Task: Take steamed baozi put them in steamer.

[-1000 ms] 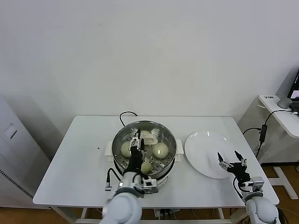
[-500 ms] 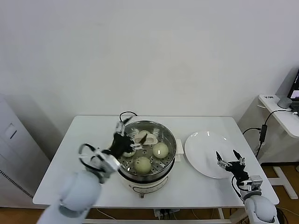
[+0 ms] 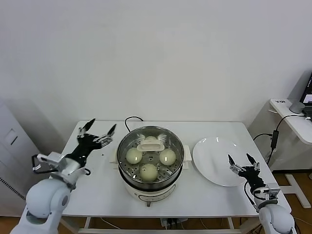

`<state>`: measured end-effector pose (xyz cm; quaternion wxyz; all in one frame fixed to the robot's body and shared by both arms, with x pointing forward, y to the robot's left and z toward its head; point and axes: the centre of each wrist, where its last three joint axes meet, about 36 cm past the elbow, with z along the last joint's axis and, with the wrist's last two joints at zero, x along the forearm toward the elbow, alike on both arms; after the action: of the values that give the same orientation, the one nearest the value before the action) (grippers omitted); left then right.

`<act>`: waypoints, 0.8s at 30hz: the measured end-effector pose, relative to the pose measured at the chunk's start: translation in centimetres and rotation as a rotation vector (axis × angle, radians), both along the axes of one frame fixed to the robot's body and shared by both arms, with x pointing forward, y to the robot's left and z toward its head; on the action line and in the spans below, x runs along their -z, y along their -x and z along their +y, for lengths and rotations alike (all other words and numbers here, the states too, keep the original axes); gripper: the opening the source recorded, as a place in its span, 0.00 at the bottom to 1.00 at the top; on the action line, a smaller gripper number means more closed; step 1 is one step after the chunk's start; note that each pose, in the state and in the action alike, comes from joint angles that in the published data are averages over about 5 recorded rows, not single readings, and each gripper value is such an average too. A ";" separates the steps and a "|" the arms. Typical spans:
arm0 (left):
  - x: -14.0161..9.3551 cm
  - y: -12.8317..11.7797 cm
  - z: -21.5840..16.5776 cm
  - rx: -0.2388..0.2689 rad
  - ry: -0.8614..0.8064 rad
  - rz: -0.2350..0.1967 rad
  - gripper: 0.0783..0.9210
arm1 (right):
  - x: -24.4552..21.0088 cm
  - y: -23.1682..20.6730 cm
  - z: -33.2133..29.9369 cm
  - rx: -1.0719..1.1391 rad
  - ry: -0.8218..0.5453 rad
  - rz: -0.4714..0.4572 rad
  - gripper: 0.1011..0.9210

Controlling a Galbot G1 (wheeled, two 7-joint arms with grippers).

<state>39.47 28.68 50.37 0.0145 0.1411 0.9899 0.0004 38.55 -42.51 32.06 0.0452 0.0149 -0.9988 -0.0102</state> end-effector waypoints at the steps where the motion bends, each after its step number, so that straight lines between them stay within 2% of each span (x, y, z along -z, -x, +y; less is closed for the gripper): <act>1: 0.6 0.0 0.4 -0.021 0.009 0.011 0.88 | -0.1 0.1 0.1 0.001 -0.004 -0.001 0.88; 9: 4.5 0.0 3.1 -0.150 0.016 0.092 0.88 | -1.2 1.1 0.2 0.006 -0.007 0.001 0.88; 24: 10.1 -0.4 5.4 -0.292 -0.025 0.231 0.88 | -2.1 1.6 0.6 0.032 -0.001 0.017 0.88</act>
<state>39.83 34.07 40.23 -0.1015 -0.0047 0.9948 -0.0012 36.91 -41.87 34.19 0.0538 -0.0010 -0.9985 -0.0115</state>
